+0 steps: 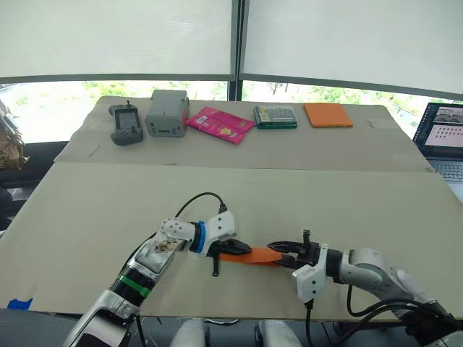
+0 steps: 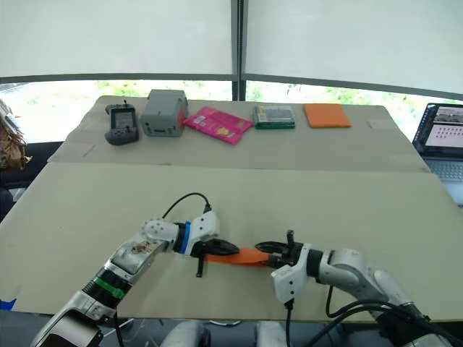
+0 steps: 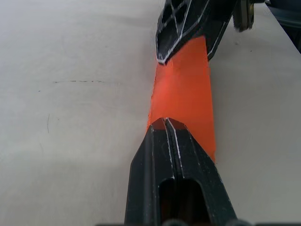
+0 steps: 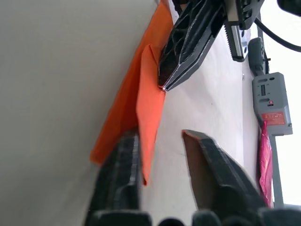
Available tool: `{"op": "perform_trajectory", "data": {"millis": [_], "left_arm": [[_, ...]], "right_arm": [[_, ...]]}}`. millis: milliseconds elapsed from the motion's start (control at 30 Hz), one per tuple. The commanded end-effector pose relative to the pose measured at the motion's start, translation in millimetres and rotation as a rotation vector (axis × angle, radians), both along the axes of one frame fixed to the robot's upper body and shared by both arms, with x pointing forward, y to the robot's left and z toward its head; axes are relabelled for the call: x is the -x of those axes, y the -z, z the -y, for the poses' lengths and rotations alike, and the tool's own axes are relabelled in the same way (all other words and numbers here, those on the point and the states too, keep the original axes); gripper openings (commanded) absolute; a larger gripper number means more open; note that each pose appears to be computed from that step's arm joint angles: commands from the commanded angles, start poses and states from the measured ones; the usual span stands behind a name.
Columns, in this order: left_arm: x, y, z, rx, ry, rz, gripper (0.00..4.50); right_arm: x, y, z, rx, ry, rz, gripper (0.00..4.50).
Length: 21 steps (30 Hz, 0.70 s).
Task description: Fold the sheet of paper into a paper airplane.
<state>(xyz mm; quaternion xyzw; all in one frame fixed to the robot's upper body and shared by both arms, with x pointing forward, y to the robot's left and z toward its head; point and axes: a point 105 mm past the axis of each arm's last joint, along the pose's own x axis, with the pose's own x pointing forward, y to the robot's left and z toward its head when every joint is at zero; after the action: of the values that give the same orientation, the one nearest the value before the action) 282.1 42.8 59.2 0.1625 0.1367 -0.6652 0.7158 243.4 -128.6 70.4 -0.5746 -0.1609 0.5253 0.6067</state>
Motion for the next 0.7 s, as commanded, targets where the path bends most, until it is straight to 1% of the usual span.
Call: {"op": "perform_trajectory", "data": {"millis": [33,67,100,133,167,233,267,300,367,400,467,567,667,700], "left_arm": [[3,24,-8,-0.075,-0.039,-0.054,0.0],[3,23,-9,-0.071,-0.042,-0.052,0.0],[3,23,-10,-0.066,-0.045,-0.052,0.0],[2,22,-10,-0.063,-0.047,-0.052,0.0],[2,21,-11,-0.056,-0.051,-0.05,0.0],[1,18,-11,-0.03,-0.06,-0.05,0.0],[1,16,-11,-0.018,-0.068,-0.055,0.0],[1,15,-11,-0.011,-0.073,-0.058,0.0],[2,14,-13,-0.015,-0.075,-0.056,0.0],[2,14,-14,-0.017,-0.078,-0.055,0.0],[4,13,-17,-0.018,-0.085,-0.057,0.0],[7,15,-18,-0.009,-0.112,-0.078,0.0],[9,21,-23,-0.038,-0.134,-0.077,0.0],[9,22,-24,-0.039,-0.142,-0.078,0.0]], "right_arm": [[11,-10,22,-0.016,0.068,-0.179,3.01],[13,-16,25,-0.033,0.079,-0.209,3.31],[12,-26,26,-0.08,0.109,-0.24,3.74],[11,-32,27,-0.114,0.13,-0.267,4.03],[6,-39,27,-0.164,0.178,-0.305,4.39],[-7,-53,24,-0.292,0.269,-0.357,4.39],[-13,-57,22,-0.348,0.31,-0.374,4.24],[-17,-60,21,-0.379,0.334,-0.384,3.9],[-23,-53,16,-0.423,0.405,-0.47,3.27],[-23,-50,12,-0.433,0.424,-0.5,2.89],[-27,-37,7,-0.483,0.524,-0.595,2.15],[-24,-20,-4,-0.559,0.613,-0.726,1.17],[-15,-8,-14,-0.556,0.625,-0.781,0.11],[-13,-6,-16,-0.557,0.628,-0.794,0.05]]}}
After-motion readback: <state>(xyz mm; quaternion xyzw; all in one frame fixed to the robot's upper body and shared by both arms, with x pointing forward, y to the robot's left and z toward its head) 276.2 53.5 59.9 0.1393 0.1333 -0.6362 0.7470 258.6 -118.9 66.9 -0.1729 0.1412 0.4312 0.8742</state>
